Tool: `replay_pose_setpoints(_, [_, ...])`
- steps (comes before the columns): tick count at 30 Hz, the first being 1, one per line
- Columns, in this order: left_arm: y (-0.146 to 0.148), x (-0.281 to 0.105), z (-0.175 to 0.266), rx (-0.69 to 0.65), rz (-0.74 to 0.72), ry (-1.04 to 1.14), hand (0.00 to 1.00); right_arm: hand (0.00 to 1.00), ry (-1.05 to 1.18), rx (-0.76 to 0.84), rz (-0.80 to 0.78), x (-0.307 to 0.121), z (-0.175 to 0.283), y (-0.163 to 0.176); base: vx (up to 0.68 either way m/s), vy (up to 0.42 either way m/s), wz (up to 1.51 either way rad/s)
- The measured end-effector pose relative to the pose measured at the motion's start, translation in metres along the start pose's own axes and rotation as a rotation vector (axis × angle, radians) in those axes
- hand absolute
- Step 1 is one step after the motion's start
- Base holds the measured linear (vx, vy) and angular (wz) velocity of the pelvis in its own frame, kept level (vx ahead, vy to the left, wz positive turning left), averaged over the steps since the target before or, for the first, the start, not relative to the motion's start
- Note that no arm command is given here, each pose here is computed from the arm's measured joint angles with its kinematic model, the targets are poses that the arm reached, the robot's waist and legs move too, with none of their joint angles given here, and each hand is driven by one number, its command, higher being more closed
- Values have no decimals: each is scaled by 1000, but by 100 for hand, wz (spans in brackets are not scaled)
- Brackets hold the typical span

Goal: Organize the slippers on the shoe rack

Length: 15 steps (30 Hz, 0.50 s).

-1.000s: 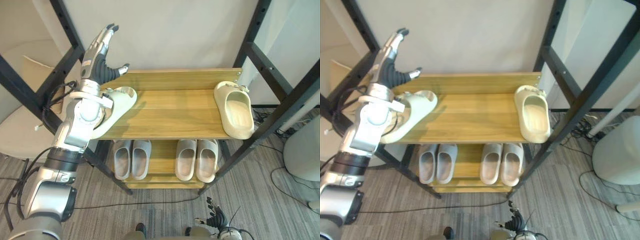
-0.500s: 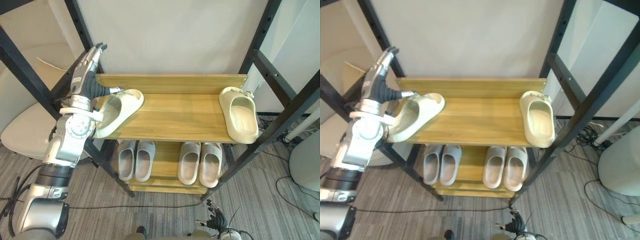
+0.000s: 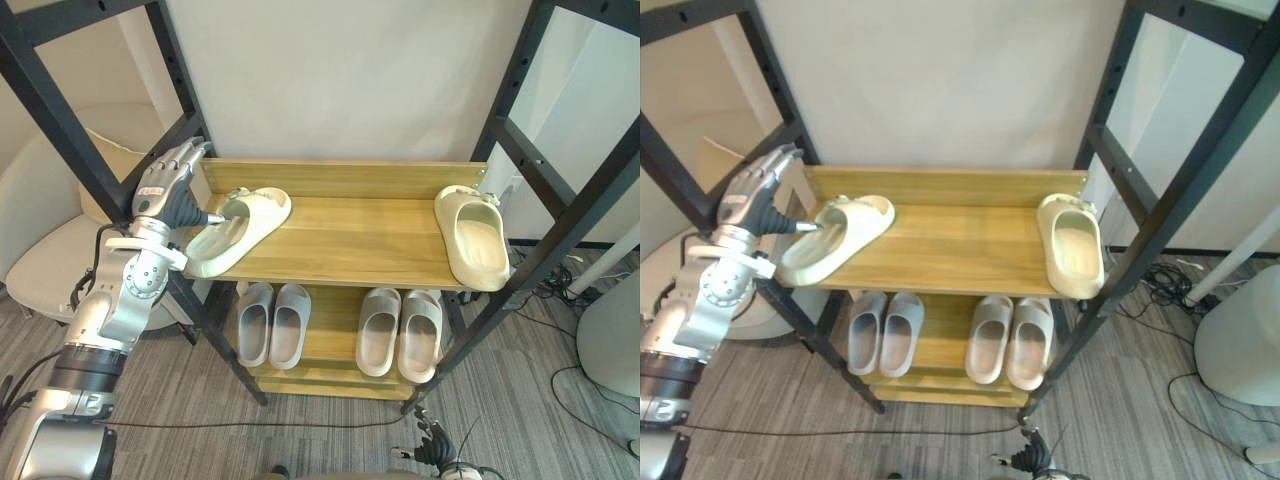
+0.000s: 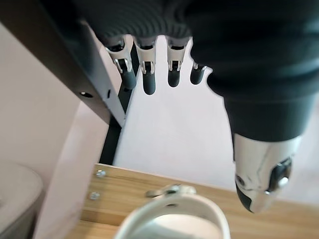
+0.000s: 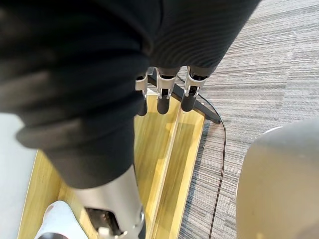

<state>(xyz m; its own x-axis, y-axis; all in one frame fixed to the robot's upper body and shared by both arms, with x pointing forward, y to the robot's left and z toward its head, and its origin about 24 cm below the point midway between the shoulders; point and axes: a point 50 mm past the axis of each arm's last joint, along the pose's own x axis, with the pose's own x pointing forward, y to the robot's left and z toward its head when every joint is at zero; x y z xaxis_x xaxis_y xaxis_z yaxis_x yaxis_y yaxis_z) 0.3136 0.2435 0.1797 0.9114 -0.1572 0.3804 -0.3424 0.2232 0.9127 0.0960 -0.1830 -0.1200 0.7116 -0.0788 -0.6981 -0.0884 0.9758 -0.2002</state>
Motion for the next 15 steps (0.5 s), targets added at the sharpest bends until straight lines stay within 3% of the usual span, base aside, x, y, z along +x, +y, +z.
replay_pose_setpoints(15, [-12,-2,-6,113,-16,42,0,0,-2,7,-1,-2,-1,0,7,-2,-7])
